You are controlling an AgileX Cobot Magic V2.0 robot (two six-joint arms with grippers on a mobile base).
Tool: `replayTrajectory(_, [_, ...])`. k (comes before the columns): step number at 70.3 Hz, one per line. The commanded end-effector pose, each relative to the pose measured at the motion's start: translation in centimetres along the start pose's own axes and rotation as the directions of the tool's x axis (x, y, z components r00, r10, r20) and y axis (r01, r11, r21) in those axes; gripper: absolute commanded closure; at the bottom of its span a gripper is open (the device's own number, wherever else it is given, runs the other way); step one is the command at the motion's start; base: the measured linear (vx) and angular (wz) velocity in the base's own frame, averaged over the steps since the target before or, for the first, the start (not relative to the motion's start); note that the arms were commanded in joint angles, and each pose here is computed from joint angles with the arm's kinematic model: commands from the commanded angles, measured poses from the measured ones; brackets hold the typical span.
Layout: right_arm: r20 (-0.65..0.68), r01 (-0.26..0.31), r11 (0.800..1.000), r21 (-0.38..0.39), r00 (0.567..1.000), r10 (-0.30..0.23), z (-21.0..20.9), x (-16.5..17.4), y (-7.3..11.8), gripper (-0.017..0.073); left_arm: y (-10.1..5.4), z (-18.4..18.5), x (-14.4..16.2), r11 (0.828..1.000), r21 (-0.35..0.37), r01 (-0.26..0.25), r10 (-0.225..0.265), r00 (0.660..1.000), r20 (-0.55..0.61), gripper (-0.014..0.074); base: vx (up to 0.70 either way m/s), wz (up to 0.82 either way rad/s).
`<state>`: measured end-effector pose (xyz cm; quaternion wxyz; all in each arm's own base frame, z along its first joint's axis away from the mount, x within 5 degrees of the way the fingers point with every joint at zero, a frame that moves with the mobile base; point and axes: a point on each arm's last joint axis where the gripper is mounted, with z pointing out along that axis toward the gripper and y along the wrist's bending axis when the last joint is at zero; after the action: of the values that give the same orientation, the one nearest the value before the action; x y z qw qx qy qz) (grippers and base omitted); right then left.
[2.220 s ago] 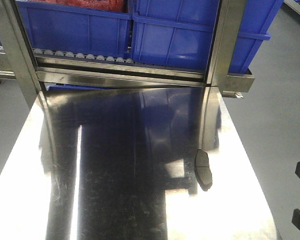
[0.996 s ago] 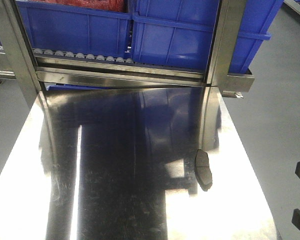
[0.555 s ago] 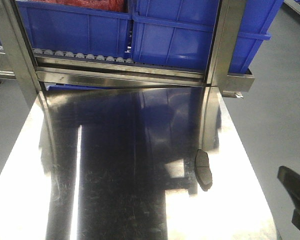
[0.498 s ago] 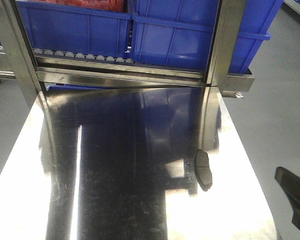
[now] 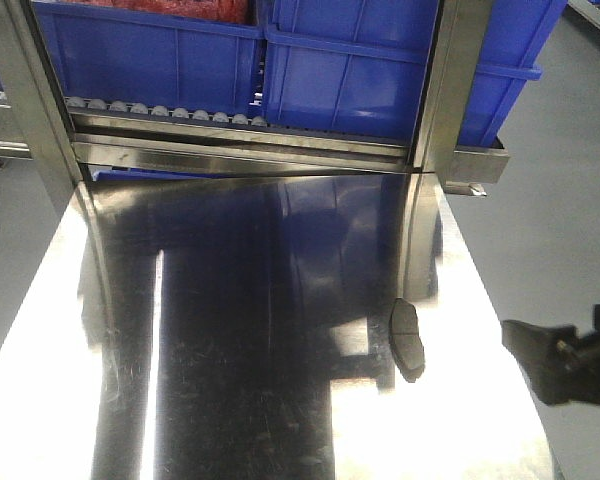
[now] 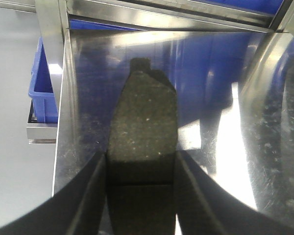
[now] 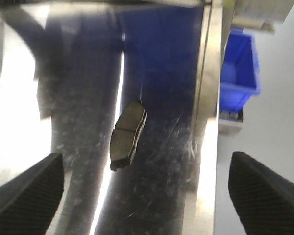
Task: Move and align brake pads A on conveyor
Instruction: 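Lower the right gripper over the other brake pad on the table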
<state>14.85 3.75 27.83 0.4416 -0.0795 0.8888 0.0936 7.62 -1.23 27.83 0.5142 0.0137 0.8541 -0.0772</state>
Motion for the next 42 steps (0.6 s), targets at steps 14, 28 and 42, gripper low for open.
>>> replayTrajectory(14, [-0.223, -0.077, 0.997, -0.009, 0.972, 0.073, 6.9, -4.9, 0.1, -0.0062, -0.3, -0.4, -1.4, 1.0, 0.03, 0.0, -0.003, 0.995, 0.098, 0.0466, 0.0, 0.0])
replayTrajectory(28, [-0.351, -0.114, 0.993, -0.006, 0.931, 0.105, 11.6, -6.6, 0.1, -0.005, -0.3, -0.4, -1.4, 1.0, 0.03, 0.0, -0.003, 0.995, 0.098, 0.0466, 0.0, 0.0])
replayTrajectory(42, [-0.453, -0.154, 0.988, -0.001, 0.881, 0.137, 16.3, -6.9, 0.3, -0.0043, -0.3, -0.4, -1.4, 1.0, 0.03, 0.0, -0.003, 0.995, 0.098, 0.0466, 0.0, 0.0])
